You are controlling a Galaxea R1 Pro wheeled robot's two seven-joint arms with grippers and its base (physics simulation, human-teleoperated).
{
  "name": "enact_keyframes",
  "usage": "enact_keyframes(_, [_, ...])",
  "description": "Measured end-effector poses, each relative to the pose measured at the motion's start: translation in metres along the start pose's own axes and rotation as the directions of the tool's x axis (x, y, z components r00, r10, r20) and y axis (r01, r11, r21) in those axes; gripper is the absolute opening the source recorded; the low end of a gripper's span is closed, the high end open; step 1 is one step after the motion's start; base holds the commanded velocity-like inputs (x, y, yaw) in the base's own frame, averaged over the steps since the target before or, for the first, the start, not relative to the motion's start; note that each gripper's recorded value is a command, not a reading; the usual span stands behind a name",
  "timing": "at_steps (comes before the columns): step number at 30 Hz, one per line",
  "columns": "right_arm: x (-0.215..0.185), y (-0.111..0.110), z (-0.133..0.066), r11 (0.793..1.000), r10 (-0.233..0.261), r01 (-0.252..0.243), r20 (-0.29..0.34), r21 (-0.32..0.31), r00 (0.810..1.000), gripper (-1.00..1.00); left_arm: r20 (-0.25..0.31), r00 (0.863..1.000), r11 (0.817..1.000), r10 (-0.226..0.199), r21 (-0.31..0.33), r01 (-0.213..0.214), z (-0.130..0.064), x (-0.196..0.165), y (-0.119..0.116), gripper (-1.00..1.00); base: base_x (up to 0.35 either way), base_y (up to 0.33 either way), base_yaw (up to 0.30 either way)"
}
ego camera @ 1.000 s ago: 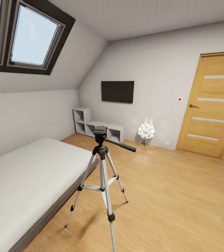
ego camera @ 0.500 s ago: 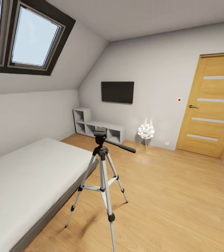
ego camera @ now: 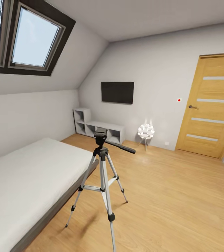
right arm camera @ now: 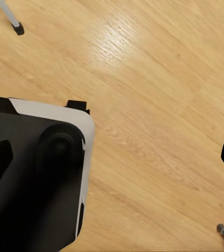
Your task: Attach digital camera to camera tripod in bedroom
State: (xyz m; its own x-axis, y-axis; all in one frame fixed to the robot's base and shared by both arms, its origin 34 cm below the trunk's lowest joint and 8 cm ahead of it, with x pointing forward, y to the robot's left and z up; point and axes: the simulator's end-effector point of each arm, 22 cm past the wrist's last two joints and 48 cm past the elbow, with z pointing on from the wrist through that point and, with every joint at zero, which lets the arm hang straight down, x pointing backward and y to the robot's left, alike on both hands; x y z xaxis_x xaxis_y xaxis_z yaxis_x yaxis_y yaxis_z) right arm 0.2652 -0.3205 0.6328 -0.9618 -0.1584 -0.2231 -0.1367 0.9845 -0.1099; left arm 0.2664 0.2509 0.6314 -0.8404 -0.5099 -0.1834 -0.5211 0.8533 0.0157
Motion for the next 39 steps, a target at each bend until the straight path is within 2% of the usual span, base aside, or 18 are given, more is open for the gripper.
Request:
enact_keyframes(22, [-0.0017,-0.0078,-0.0001,1.000,-0.005,0.005,0.011,0.012,1.000,1.00,0.002,1.000,1.000,0.000,-0.003,0.000,0.0001,-0.0010,0.0013,-1.00,0.000,0.000,0.000])
enact_keyframes(39, [-0.0016,-0.0036,-0.0001,1.000,-0.002,0.001,0.008,0.008,1.000,1.00,0.005,1.000,1.000,-0.002,-0.006,0.002,0.0003,-0.0024,0.0034,-1.00,0.000,0.000,0.000])
